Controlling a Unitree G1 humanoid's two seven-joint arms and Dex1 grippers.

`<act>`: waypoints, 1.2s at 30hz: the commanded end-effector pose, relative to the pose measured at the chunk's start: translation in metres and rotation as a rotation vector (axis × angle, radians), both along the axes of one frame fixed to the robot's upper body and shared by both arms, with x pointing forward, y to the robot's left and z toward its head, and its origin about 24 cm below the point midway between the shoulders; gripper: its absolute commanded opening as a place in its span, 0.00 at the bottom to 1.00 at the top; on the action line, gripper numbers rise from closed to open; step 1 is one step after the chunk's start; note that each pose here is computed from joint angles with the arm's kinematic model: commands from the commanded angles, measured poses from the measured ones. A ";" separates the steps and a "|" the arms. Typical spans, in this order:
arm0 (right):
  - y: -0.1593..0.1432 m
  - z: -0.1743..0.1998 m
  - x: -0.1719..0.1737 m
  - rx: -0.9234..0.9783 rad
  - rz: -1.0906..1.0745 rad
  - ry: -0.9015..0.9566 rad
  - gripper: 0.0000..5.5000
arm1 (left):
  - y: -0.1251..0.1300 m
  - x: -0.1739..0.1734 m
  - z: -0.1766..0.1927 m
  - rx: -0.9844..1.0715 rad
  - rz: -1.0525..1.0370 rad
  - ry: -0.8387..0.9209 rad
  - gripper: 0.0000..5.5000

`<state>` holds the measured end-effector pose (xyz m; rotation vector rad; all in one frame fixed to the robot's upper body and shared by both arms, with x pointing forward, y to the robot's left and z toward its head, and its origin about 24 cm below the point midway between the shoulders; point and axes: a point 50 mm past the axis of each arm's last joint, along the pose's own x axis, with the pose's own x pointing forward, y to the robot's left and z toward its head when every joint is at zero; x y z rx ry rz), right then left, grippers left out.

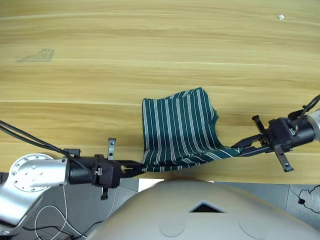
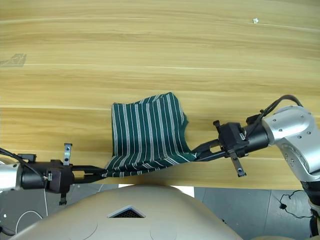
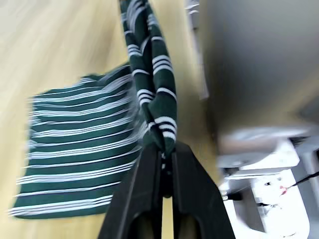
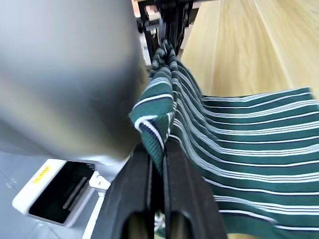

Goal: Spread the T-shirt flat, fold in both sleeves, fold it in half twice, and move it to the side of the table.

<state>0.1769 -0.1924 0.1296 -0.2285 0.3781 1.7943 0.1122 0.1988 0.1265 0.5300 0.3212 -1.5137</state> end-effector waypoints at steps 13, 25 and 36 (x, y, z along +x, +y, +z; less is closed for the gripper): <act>0.004 -0.031 0.111 -0.059 -0.316 -0.298 0.00 | 0.006 0.116 -0.019 -0.014 0.272 -0.177 0.01; 0.002 -0.042 0.125 -0.058 -0.403 -0.275 0.17 | 0.007 0.161 -0.039 -0.013 0.483 -0.291 0.21; -0.007 -0.045 0.141 -0.171 -0.524 -0.527 0.55 | 0.036 0.197 -0.010 -0.243 1.044 -0.556 0.54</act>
